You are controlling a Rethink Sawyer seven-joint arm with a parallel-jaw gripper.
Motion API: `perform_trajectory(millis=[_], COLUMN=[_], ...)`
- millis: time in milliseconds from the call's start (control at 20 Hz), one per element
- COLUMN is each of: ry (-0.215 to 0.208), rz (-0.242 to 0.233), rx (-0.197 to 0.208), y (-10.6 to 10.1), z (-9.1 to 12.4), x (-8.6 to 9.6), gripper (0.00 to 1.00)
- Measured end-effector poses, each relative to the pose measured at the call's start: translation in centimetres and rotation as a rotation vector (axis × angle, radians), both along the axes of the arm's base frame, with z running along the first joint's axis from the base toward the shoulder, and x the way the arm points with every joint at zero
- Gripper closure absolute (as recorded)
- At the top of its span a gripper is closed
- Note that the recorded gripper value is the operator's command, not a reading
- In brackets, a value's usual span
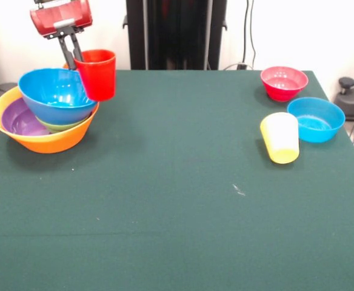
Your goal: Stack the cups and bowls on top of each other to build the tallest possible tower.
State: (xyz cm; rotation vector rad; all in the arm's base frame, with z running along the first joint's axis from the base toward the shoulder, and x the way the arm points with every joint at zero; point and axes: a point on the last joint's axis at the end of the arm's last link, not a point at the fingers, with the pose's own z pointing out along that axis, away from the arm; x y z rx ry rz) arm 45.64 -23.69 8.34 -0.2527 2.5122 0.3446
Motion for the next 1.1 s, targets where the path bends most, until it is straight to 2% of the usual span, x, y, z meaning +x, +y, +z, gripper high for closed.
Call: perform_trajectory(millis=[300,500,600,800,1100], ry=[-0.003,0.007,0.02,0.075,0.11], rz=[-0.008,-0.036,-0.053,-0.078,-0.078], rx=[0.012,0.032,0.042,0.064,0.066], y=[-0.1,-0.9,-1.5,-3.0,-4.2], z=[-0.2,-0.2,-0.2,-0.5,-0.7], x=[-0.1,-0.3,-0.4,-0.8,-1.0], gripper=[1.0,1.0,1.0,1.0,1.0])
